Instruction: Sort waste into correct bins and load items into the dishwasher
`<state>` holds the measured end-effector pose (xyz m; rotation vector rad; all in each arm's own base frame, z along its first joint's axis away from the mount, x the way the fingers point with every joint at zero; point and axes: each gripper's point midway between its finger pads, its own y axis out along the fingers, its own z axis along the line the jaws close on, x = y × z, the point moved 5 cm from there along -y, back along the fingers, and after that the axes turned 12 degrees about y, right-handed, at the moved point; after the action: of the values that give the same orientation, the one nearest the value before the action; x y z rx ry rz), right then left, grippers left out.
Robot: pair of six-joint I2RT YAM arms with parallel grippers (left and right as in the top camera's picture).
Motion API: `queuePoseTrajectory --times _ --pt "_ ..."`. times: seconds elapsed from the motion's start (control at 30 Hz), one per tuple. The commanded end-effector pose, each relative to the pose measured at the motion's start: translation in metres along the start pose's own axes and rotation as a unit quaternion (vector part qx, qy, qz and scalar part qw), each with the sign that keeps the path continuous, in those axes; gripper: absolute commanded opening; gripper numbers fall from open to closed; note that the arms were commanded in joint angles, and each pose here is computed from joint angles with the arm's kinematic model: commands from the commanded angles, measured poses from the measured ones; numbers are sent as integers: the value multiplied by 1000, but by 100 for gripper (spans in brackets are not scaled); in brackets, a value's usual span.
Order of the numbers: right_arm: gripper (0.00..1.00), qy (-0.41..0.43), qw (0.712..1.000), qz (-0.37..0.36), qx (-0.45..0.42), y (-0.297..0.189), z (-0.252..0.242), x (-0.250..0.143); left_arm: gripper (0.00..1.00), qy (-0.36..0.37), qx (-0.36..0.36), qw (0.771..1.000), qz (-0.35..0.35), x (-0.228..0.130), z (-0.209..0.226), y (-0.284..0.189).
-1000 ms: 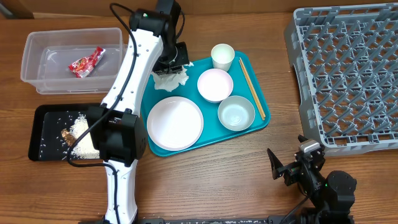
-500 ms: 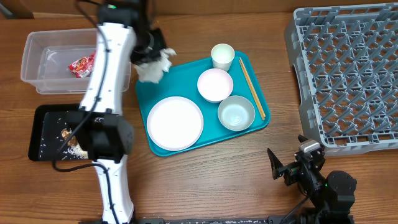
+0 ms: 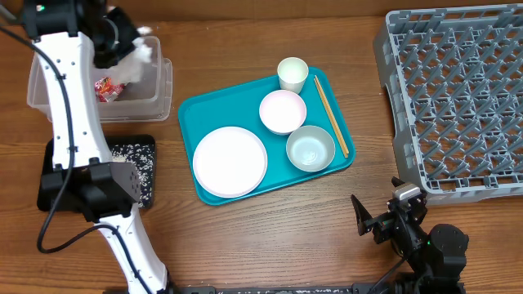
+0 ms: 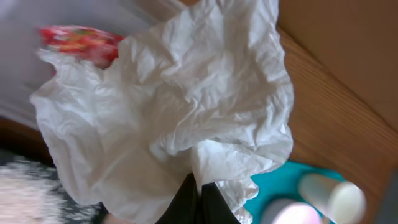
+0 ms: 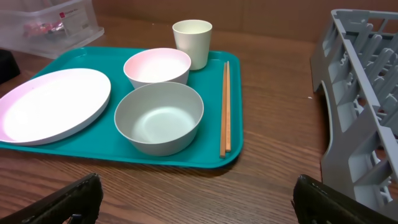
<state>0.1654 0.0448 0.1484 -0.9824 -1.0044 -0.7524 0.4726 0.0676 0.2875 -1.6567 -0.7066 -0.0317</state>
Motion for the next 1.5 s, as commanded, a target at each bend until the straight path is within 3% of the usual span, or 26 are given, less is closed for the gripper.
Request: queuePoseTrajectory --times 0.0,0.17,0.23,0.27,0.3,0.37,0.77,0.97,1.23,1.47 --pt "100 -3 1000 -2 1 0 0 -1 4 -11 89 996 -21 4 29 2" --pt "100 -3 1000 -2 1 0 0 -1 4 -18 122 992 -19 5 47 28" --pt "100 -3 1000 -2 1 0 0 -1 10 -20 123 992 -19 5 50 38" --pt "100 -4 1000 -2 1 0 0 -1 21 -20 124 992 -19 4 52 43" --pt "100 -3 1000 -2 1 0 0 -1 40 -20 124 992 -17 3 53 47" --pt "100 -3 1000 -2 1 0 0 -1 100 -21 126 992 -12 1 55 53" --pt "100 -4 1000 -2 1 0 0 -1 100 -20 129 991 0 -7 54 24" --pt "100 -3 1000 -2 1 0 0 -1 100 -23 124 992 -12 -21 49 -30" --pt "100 -3 1000 -2 1 0 0 -1 100 -77 144 987 -13 -77 54 -130" --pt "100 -3 1000 -2 1 0 0 -1 100 -71 138 986 -65 -105 57 -186"
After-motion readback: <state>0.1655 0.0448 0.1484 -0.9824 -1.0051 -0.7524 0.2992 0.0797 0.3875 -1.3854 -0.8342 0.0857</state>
